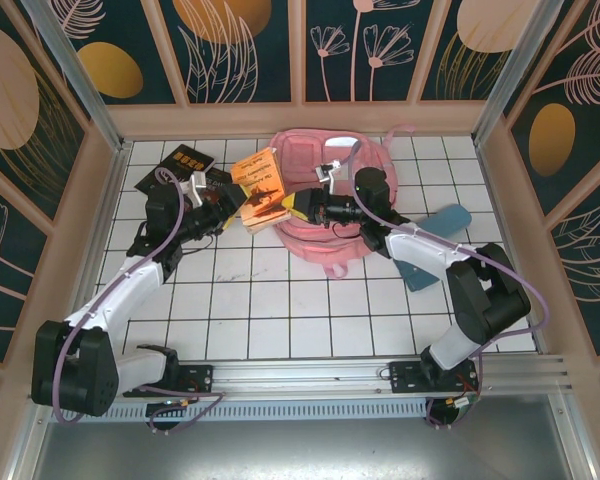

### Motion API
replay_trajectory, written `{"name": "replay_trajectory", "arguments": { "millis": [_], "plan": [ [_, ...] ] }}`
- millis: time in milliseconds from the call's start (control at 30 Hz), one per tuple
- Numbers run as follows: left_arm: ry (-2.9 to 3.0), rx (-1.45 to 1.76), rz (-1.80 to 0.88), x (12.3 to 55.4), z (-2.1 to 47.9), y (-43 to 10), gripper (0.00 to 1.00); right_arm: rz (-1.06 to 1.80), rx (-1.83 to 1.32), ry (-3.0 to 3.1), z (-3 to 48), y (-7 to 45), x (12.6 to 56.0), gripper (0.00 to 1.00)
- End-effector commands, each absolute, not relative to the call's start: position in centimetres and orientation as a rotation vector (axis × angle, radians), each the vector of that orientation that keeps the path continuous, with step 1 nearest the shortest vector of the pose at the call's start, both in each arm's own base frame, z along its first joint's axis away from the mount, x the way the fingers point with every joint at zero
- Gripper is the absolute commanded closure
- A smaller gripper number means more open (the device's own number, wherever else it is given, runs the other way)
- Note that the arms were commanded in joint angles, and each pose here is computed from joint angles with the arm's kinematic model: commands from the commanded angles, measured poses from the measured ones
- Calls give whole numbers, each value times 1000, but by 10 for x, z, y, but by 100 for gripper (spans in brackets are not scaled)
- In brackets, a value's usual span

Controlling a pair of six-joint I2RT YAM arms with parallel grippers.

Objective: Pack the student bag

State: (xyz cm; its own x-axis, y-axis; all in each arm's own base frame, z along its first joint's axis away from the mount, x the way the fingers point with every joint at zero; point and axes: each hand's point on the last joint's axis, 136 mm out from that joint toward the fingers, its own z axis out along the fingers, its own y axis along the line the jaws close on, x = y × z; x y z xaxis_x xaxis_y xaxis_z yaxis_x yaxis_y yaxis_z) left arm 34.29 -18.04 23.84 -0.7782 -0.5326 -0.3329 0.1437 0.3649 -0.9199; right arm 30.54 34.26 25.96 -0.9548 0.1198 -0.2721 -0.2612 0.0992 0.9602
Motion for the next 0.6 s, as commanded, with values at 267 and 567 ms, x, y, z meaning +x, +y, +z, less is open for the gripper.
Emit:
{"name": "replay_trajectory", "arguments": {
  "millis": [267, 567],
  "plan": [
    [1927, -208, -1688, 346, 269, -211, 1, 2056, -244, 1891, 315, 331, 300, 90],
    [1842, -120, -1779, 348, 291, -226, 10, 2101, -199, 1871, 316, 321, 302, 90]
  ]
}}
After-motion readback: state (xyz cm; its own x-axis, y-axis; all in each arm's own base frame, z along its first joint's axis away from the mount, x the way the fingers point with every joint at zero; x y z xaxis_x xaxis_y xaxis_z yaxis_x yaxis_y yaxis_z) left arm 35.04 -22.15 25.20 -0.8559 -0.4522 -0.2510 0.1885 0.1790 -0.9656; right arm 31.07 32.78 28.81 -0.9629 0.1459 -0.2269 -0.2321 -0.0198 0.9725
